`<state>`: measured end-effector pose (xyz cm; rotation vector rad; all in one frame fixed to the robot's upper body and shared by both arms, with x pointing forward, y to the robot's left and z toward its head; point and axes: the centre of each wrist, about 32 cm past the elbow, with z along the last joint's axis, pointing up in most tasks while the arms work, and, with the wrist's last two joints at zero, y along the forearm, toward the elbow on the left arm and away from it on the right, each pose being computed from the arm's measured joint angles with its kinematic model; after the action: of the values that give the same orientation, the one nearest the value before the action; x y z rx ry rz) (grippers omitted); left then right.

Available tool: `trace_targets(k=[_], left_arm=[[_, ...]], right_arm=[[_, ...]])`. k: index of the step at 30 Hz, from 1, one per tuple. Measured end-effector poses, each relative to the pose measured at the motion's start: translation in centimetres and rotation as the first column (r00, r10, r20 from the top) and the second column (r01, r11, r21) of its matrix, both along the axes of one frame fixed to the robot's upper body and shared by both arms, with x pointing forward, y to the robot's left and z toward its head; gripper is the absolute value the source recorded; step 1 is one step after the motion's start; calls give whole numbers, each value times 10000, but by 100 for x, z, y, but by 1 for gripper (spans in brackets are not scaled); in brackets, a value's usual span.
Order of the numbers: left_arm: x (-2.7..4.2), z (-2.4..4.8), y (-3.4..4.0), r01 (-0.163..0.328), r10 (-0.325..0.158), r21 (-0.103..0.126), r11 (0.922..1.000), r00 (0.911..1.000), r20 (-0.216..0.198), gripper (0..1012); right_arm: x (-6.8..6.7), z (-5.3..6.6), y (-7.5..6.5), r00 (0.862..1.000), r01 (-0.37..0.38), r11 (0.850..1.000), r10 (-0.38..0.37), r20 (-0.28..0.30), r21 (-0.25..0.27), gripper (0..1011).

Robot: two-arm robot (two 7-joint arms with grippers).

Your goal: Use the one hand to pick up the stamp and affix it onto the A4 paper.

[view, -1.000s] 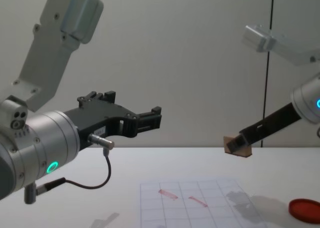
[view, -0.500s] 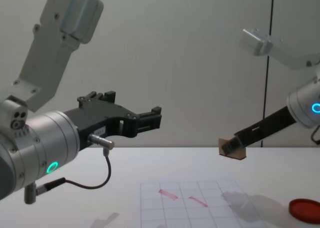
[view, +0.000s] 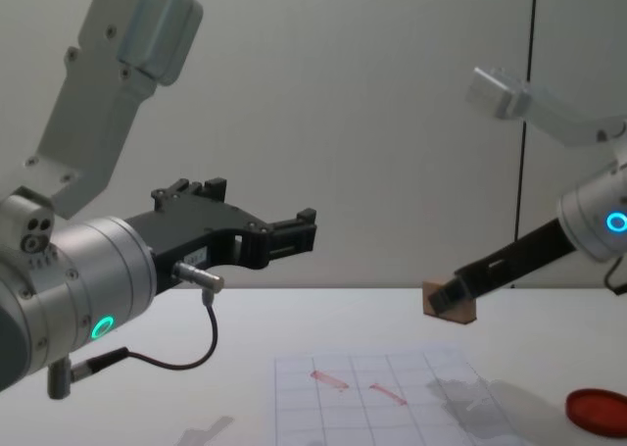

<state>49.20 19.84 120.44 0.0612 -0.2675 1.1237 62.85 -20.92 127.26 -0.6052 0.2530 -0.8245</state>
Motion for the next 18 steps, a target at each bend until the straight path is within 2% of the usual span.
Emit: trace_targets(k=[12,18], left_arm=[[0,0,0,0,0,0,10000,10000,0,1002],[0,0,0,0,0,0,10000,10000,0,1002]], right_arm=[[62,-15,84,9982,-530,9964,510,-308,-667,218],[103,-14,126,9974,-679,9948,659,-280,-759,218]])
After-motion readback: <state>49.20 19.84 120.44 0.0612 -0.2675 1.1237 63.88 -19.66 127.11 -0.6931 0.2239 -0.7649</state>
